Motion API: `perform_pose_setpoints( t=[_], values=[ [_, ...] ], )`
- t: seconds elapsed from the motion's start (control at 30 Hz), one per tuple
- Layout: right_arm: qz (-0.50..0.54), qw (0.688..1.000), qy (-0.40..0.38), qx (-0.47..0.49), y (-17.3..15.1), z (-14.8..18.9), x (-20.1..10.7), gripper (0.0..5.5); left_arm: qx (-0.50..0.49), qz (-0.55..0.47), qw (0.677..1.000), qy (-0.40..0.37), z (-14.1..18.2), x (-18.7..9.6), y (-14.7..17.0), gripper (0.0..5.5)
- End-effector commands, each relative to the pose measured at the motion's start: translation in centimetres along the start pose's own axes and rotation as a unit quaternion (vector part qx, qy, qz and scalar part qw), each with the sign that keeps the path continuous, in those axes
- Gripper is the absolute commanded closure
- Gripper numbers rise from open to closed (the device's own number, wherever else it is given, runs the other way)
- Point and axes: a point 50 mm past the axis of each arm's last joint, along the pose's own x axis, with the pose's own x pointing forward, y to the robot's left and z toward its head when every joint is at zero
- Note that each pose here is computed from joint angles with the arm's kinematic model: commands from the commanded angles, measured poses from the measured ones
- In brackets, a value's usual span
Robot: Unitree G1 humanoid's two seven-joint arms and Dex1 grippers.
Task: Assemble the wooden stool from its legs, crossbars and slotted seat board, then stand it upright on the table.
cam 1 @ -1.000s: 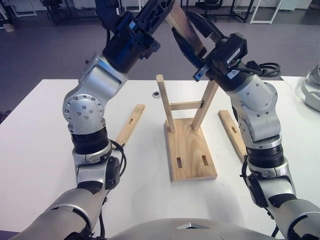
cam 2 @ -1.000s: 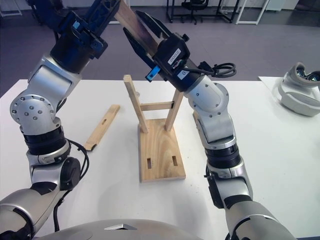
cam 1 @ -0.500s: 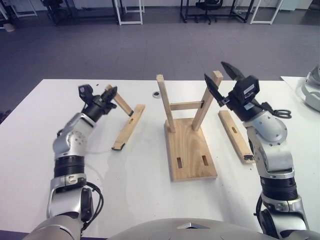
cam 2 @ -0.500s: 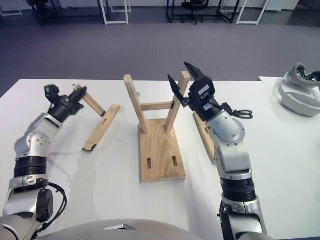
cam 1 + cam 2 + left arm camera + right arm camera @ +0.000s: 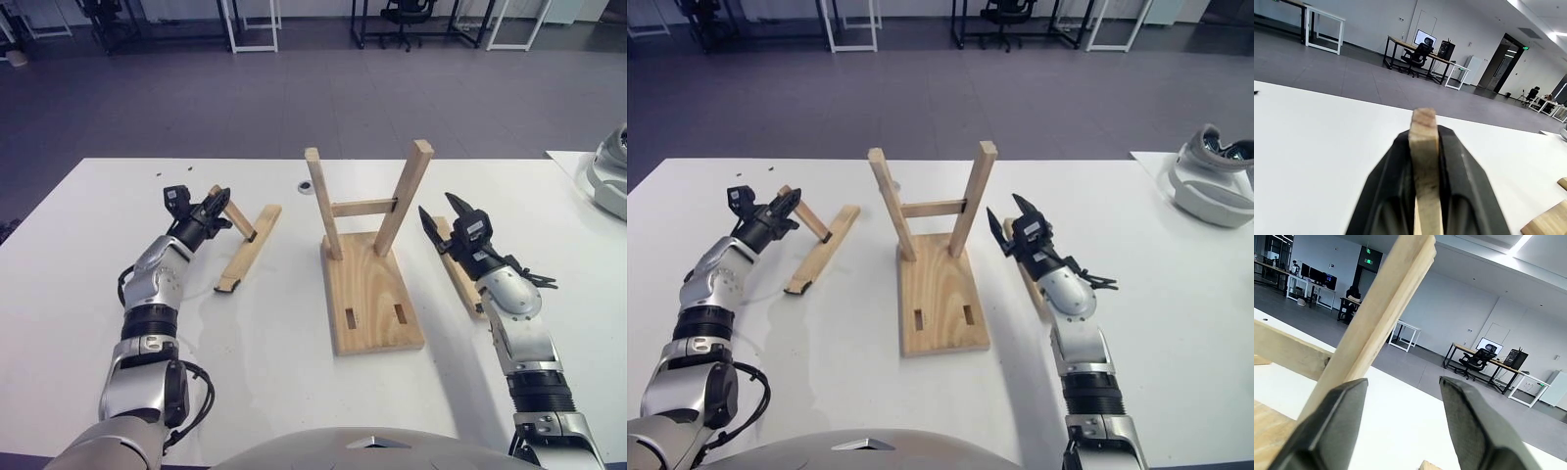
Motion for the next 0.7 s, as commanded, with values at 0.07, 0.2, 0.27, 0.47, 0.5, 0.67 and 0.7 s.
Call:
perform_pose_setpoints(
  t=[0.07, 0.2, 0.27, 0.47, 0.5, 0.67, 0.7],
  values=[
    [0.002, 1.0, -0.005, -0.02, -0.3, 0.3, 0.2, 2.78, 0.086, 0.041, 0.981, 0.171, -6.5, -4.4, 2.1, 5.1],
    [0.012, 0.999, -0.009, -0.036, -0.2, 0.5, 0.3, 2.78, 0.09, 0.031, 0.961, 0.259, -10.6, -6.9, 2.1, 5.1],
    [0.017, 0.999, -0.011, -0.04, 0.0, 0.6, 0.4, 2.78, 0.088, 0.024, 0.959, 0.268, -11.4, -7.2, 1.9, 5.1],
    [0.015, 0.999, -0.018, -0.042, 0.1, 0.8, 0.8, 2.78, 0.121, -0.002, 0.987, 0.11, -2.8, -3.1, 2.0, 4.61],
    [0.016, 0.999, -0.018, -0.041, 0.2, 0.8, 0.9, 2.78, 0.138, -0.009, 0.984, 0.108, -1.9, -2.9, 1.9, 4.43],
    [0.017, 0.999, -0.014, -0.045, 0.4, 0.4, 0.6, 2.78, 0.135, -0.003, 0.98, 0.148, -1.4, -4.1, 2.4, 3.64],
    [0.018, 0.999, -0.013, -0.047, 0.4, 0.3, 0.5, 2.78, 0.135, -0.002, 0.978, 0.159, -1.4, -4.5, 2.4, 3.5]
  ],
)
